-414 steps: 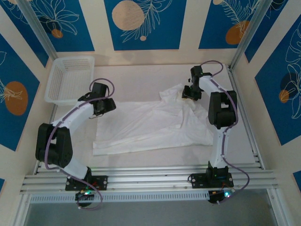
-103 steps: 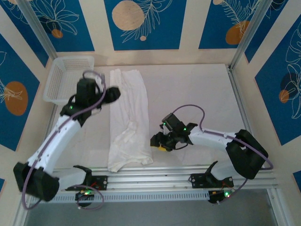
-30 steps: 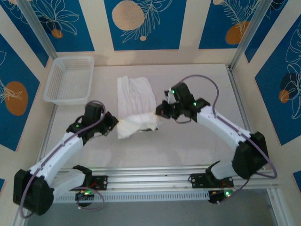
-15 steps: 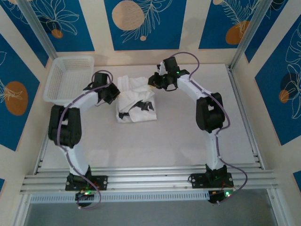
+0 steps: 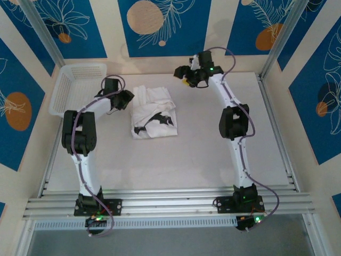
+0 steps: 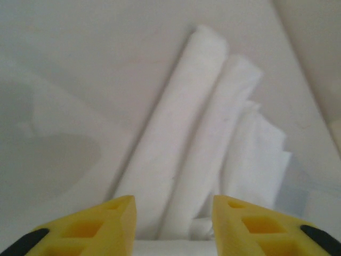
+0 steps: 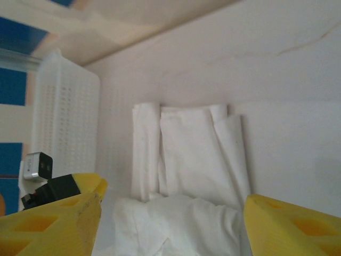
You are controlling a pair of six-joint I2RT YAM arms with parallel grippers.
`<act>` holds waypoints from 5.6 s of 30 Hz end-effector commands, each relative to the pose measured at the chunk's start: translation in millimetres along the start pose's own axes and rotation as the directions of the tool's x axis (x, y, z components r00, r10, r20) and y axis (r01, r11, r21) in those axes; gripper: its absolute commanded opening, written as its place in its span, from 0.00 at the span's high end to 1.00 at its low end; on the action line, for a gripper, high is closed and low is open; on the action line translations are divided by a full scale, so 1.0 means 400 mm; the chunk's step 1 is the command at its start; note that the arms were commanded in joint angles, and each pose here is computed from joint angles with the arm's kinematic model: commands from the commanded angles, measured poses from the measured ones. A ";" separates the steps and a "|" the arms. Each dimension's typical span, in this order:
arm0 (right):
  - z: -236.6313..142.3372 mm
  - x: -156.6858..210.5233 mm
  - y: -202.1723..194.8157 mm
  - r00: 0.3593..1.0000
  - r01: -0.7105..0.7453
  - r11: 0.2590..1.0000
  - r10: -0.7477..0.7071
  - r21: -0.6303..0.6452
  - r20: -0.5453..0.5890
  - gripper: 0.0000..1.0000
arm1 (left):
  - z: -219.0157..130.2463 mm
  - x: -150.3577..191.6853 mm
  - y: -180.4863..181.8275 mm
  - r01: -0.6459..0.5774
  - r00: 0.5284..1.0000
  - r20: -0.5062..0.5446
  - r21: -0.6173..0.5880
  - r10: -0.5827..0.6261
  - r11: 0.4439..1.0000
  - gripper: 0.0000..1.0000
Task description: Fold the inside-out t-shirt
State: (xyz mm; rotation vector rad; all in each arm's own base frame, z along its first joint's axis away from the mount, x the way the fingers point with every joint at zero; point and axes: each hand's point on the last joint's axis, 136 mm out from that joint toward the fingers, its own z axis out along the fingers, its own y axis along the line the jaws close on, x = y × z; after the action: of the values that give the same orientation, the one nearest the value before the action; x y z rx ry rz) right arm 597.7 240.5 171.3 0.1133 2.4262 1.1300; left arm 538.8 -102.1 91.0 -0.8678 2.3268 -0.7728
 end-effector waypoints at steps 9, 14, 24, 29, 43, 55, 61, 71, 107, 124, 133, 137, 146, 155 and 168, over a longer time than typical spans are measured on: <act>-0.167 0.458 -0.050 0.984 -0.036 0.995 0.051 0.089 -0.172 0.35 | -0.294 0.218 0.124 -0.224 0.968 -0.121 -0.025 0.220 0.974 0.54; -0.120 0.618 -0.090 0.961 -0.027 0.988 0.067 0.150 -0.267 0.36 | -0.307 0.351 0.218 -0.266 0.942 -0.223 -0.035 0.252 0.963 0.54; -0.009 0.638 -0.084 0.945 -0.034 0.993 0.069 0.113 -0.320 0.83 | -0.189 0.403 0.184 -0.273 0.926 -0.250 0.068 0.281 0.960 0.59; -0.027 0.639 -0.098 0.945 -0.076 0.990 0.111 0.123 -0.309 1.00 | -0.167 0.424 0.227 -0.252 0.921 -0.303 0.013 0.244 0.968 1.00; -0.283 1.006 -0.185 0.881 -0.161 0.947 0.266 0.279 -0.392 1.00 | -0.425 0.745 0.382 -0.286 0.810 -0.550 -0.070 0.202 0.956 1.00; -0.378 0.825 -0.075 0.954 -0.196 0.962 0.232 0.190 -0.188 0.55 | -0.495 0.699 0.241 -0.236 0.873 -0.440 -0.001 0.211 0.972 0.54; -0.285 0.704 -0.066 0.963 -0.178 0.965 0.211 0.192 -0.168 0.55 | -0.414 0.678 0.191 -0.274 0.868 -0.433 -0.009 0.243 0.962 0.55; -0.151 0.653 -0.063 0.947 -0.197 0.970 0.225 0.141 -0.230 0.80 | -0.322 0.650 0.160 -0.264 0.895 -0.378 -0.021 0.237 0.964 0.57; -0.095 0.240 -0.088 0.970 -0.199 0.972 0.214 0.126 -0.116 0.54 | -0.068 0.140 -0.050 -0.098 0.992 -0.083 0.022 0.099 0.995 0.48; 0.028 0.491 -0.055 0.961 -0.083 0.990 0.110 0.114 -0.254 1.00 | -0.123 0.423 0.005 -0.278 0.918 -0.292 0.006 0.267 0.961 1.00; 0.128 0.411 -0.082 0.968 -0.107 0.988 0.130 0.115 -0.216 1.00 | 0.003 0.321 -0.056 -0.280 0.939 -0.200 0.021 0.279 0.960 1.00; 0.159 0.384 -0.111 0.962 -0.130 0.984 0.156 0.125 -0.225 1.00 | 0.032 0.235 -0.062 -0.243 0.962 -0.123 0.020 0.244 0.970 1.00; 0.165 0.335 -0.104 0.953 -0.141 0.985 0.161 0.096 -0.258 0.87 | 0.119 0.174 -0.022 -0.226 0.968 -0.101 0.032 0.228 0.974 0.79; -0.066 0.218 -0.041 0.992 -0.075 0.997 0.078 0.026 -0.104 0.55 | -0.141 0.098 -0.127 -0.367 0.930 0.057 0.078 0.363 0.927 0.41; 0.019 0.296 -0.185 0.980 -0.011 0.994 0.033 0.111 -0.195 0.47 | -0.094 0.215 0.026 -0.399 0.908 -0.139 0.008 0.396 0.917 0.39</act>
State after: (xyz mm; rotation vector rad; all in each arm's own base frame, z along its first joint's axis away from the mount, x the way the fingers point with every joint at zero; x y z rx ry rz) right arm 511.3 213.1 91.4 0.1438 2.6096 1.0704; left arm 454.8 -135.1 105.0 -0.3758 2.4714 -0.5786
